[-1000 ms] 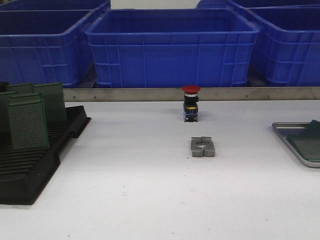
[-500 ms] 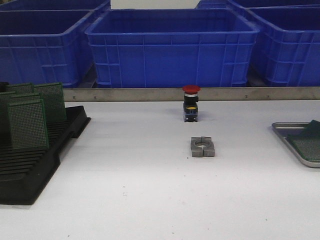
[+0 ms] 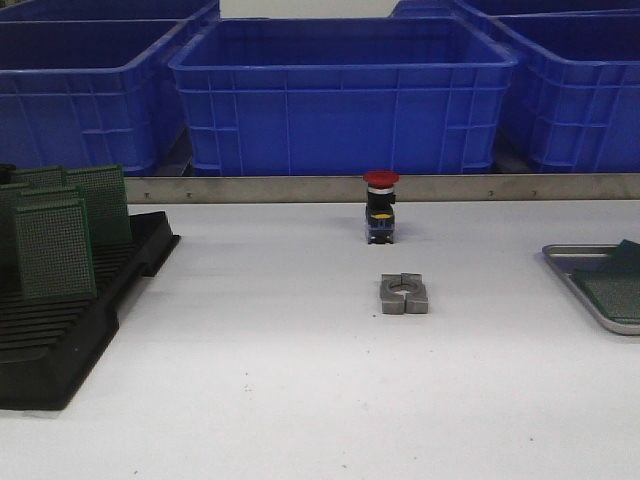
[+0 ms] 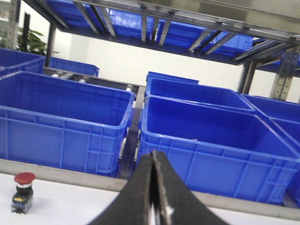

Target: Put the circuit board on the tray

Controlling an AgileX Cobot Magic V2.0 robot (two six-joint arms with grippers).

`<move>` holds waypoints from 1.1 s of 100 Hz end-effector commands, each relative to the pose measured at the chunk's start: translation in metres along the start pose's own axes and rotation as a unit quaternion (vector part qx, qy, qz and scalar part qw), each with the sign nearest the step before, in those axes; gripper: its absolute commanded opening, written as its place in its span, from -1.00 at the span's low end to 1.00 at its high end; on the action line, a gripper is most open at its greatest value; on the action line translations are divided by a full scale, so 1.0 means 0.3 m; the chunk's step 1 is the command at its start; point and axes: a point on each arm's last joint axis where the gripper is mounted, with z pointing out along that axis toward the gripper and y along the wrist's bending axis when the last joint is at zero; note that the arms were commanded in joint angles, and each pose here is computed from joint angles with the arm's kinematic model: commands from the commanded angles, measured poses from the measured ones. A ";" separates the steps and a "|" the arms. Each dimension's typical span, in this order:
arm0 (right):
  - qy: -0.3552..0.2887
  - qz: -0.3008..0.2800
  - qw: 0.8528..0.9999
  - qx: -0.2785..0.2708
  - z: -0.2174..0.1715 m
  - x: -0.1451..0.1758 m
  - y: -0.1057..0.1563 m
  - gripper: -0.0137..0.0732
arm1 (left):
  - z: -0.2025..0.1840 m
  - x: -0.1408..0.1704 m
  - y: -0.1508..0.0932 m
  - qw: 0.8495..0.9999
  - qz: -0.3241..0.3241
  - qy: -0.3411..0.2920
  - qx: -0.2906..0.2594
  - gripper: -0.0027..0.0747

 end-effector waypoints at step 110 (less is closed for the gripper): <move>0.087 0.039 0.995 0.013 -0.051 0.237 0.030 -0.82 | -0.002 -0.006 -0.002 0.999 -0.003 -0.043 0.005 -0.98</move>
